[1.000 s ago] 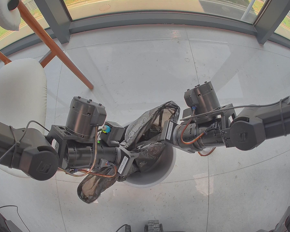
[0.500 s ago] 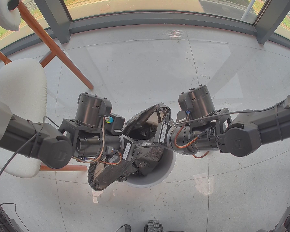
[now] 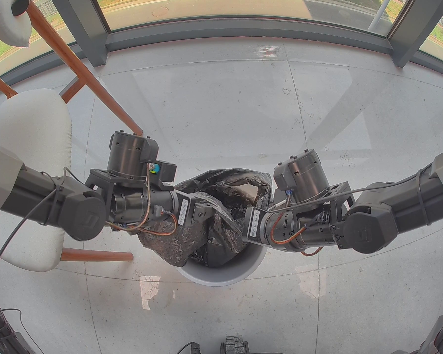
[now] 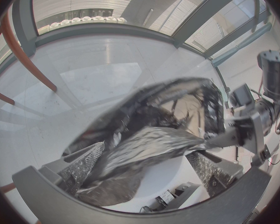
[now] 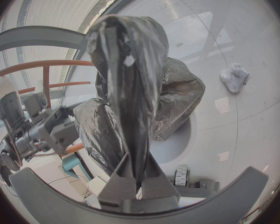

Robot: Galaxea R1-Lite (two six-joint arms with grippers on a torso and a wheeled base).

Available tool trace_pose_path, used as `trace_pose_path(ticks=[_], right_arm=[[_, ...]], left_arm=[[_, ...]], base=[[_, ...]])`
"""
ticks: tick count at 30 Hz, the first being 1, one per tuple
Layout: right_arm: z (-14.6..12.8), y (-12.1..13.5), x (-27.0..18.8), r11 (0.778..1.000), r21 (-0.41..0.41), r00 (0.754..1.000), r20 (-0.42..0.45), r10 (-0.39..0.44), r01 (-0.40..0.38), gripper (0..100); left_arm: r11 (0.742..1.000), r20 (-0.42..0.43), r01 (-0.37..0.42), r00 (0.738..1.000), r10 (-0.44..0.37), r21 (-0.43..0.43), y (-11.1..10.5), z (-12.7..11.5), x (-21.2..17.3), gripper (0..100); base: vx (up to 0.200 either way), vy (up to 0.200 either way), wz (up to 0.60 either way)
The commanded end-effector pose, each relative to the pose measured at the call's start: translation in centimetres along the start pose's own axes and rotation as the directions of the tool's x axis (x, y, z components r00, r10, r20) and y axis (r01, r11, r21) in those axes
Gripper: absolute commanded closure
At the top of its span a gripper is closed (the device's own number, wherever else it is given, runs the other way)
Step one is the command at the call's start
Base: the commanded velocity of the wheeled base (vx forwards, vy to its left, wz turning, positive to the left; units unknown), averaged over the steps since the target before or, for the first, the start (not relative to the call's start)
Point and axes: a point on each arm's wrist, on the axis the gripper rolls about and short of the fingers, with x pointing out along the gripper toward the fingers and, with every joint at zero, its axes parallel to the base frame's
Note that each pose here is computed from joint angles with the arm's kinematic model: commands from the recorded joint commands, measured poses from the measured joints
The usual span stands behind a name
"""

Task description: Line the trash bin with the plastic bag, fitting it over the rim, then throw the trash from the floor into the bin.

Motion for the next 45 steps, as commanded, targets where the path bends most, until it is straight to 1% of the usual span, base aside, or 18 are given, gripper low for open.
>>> trace_pose_path(ticks=[1,3,4,5,6,9,13,17,20,21,23,27,29,36,37,40,42,45], right_arm=[[0.1,-0.3,0.3,1.000,0.004,1.000,0.012,-0.005,0.005,100],[0.2,-0.4,0.3,1.000,0.004,1.000,0.016,-0.004,0.004,100],[0.2,-0.4,0.3,1.000,0.005,1.000,0.017,-0.005,0.005,100],[0.2,-0.4,0.3,1.000,0.005,1.000,0.017,-0.005,0.005,100],[0.3,-0.4,0.3,1.000,0.006,1.000,0.020,-0.006,0.006,100],[0.4,-0.5,0.3,1.000,0.008,1.000,0.020,-0.008,0.008,100],[0.2,-0.7,0.4,1.000,0.009,1.000,0.014,-0.019,0.019,100],[-0.3,-0.8,0.5,1.000,0.000,1.000,0.000,-0.025,0.025,100],[-0.7,-0.9,0.6,1.000,-0.008,0.999,-0.010,-0.030,0.030,100],[-1.0,-1.0,0.5,0.999,-0.011,0.999,-0.017,-0.036,0.036,100],[-1.2,-1.2,0.4,0.999,-0.013,0.999,-0.023,-0.039,0.038,100],[-1.7,-1.2,0.3,0.999,-0.018,0.999,-0.024,-0.032,0.031,100],[-1.7,-1.2,0.3,0.999,-0.018,0.999,-0.021,-0.028,0.028,100],[-1.6,-1.1,0.3,1.000,-0.021,1.000,-0.015,-0.023,0.023,100],[-1.6,-1.2,0.3,0.999,-0.036,1.000,-0.017,-0.023,0.022,100],[-1.9,-1.4,0.1,0.997,-0.073,0.999,-0.023,-0.029,0.027,100],[-2.3,-1.3,-0.4,0.996,-0.089,0.999,-0.028,-0.026,0.023,100],[-2.4,-1.3,-0.8,0.996,-0.091,0.999,-0.030,-0.023,0.020,100]], left_arm=[[0.998,-0.028,0.060,0.998,-0.061,-0.009,-1.7,-1.2,-1.6,0],[0.997,-0.052,0.080,0.995,-0.080,-0.006,-2.0,-2.1,-2.0,0],[0.995,-0.059,0.103,0.993,-0.102,0.004,-2.7,-2.4,-2.6,0],[0.995,-0.059,0.103,0.993,-0.102,0.004,-2.7,-2.4,-2.6,0],[0.992,-0.060,0.124,0.991,-0.123,0.013,-3.4,-2.7,-3.5,0],[0.989,-0.050,0.148,0.988,-0.146,0.028,-4.3,-2.7,-4.7,0],[0.985,-0.004,0.167,0.986,-0.167,0.043,-4.5,-1.6,-5.6,0],[0.986,0.049,0.160,0.986,-0.162,0.046,-4.3,-0.1,-5.8,0],[0.992,0.080,0.125,0.989,-0.127,0.035,-3.1,0.9,-5.6,0],[0.996,0.109,0.090,0.990,-0.092,0.029,-1.8,1.6,-5.7,0],[0.997,0.135,0.072,0.988,-0.077,0.042,-1.1,2.4,-5.7,0],[0.997,0.111,0.043,0.993,-0.049,0.056,0.9,2.3,-3.7,0],[0.996,0.105,0.045,0.993,-0.052,0.071,1.3,2.2,-3.2,0],[0.986,0.021,0.100,0.994,-0.104,0.131,1.8,0.4,0.0,0],[0.982,0.011,0.106,0.994,-0.109,0.159,2.1,0.1,1.1,0],[0.972,0.033,0.084,0.995,-0.093,0.221,3.7,0.0,2.8,0],[0.960,0.046,0.093,0.993,-0.109,0.264,4.6,0.0,4.1,0],[0.957,0.066,0.076,0.993,-0.098,0.280,5.9,0.5,5.0,0]], base=[[0.000,0.000,0.00],[0.000,0.000,0.00],[0.000,0.000,0.00],[0.000,0.000,0.00],[0.000,0.000,0.00],[0.000,0.000,0.00],[0.000,0.000,0.00],[0.000,0.000,0.00],[0.000,0.000,0.00],[0.000,0.000,0.00],[0.000,0.000,0.00],[0.000,0.000,0.00],[0.000,0.000,0.00],[0.000,0.000,0.00],[0.000,0.000,0.00],[0.000,0.000,0.00],[0.000,0.000,0.00],[0.000,0.000,0.00]])
